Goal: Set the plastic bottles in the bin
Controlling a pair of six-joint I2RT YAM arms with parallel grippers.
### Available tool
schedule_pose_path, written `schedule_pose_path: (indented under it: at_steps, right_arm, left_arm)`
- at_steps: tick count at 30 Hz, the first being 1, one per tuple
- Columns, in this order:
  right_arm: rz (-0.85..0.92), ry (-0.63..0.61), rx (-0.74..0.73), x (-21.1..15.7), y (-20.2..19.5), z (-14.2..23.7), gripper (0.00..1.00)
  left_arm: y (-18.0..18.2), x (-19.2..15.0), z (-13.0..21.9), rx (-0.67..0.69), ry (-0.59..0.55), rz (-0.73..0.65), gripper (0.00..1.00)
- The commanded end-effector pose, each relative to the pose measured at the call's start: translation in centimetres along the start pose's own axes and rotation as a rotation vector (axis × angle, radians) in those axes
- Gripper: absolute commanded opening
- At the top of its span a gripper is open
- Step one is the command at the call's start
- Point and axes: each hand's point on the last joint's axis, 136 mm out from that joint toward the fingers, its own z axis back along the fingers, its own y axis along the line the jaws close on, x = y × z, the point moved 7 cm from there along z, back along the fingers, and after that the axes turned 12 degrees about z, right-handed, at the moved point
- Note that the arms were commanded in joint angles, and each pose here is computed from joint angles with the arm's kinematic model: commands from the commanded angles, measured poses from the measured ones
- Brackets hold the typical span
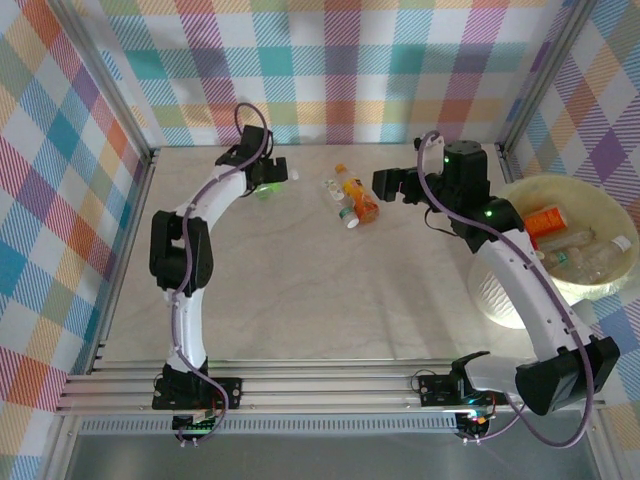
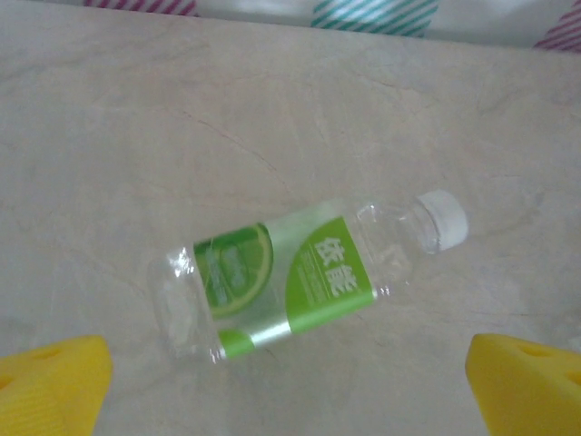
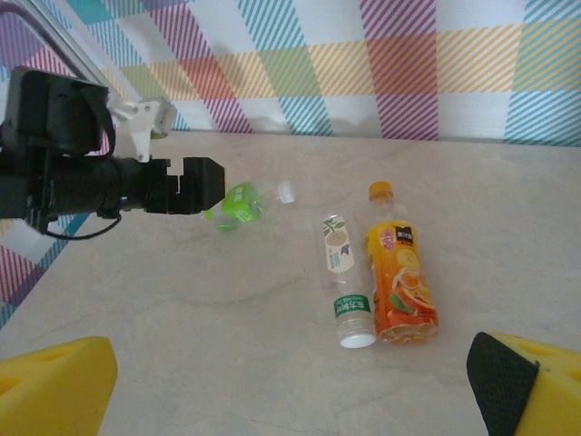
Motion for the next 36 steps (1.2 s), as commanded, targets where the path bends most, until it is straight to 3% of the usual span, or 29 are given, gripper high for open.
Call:
schedule_pose_path:
  at_steps: [1, 7, 13, 18, 27, 31, 36]
  right_arm:
    - [0.034, -0.051, -0.027, 1.1, 0.1, 1.5, 1.00]
    - [0.039, -0.051, -0.041, 1.2, 0.0, 1.7, 1.00]
    - [0.051, -0.042, -0.054, 1.4, 0.0, 1.9, 1.00]
    - [0.066, -0.041, -0.074, 1.4, -0.1, 2.3, 1.00]
    - [0.078, -0.032, -0.084, 1.1, -0.2, 2.4, 1.00]
    - [0.077, -0.026, -0.083, 1.0, -0.2, 2.3, 1.00]
    - [0.078, -0.021, -0.080, 0.9, -0.2, 2.2, 1.00]
  left_arm:
    - [1.0, 0.2, -1.5, -0.052, 0.116, -0.173, 1.00]
    - [1.2, -0.1, -4.8, -0.194, 0.244, -0.281, 1.00]
    - [2.3, 0.2, -7.4, -0.188, 0.268, -0.327, 1.00]
    - [2.2, -1.4, -7.3, -0.232, 0.350, -0.366, 1.00]
    - [2.7, -3.8, -8.0, -0.103, 0.364, -0.450, 0.94]
    - [3.2, -3.4, -9.0, 0.047, 0.299, -0.435, 0.89]
    - [3.0, -3.2, -9.1, 0.073, 0.269, -0.363, 0.81]
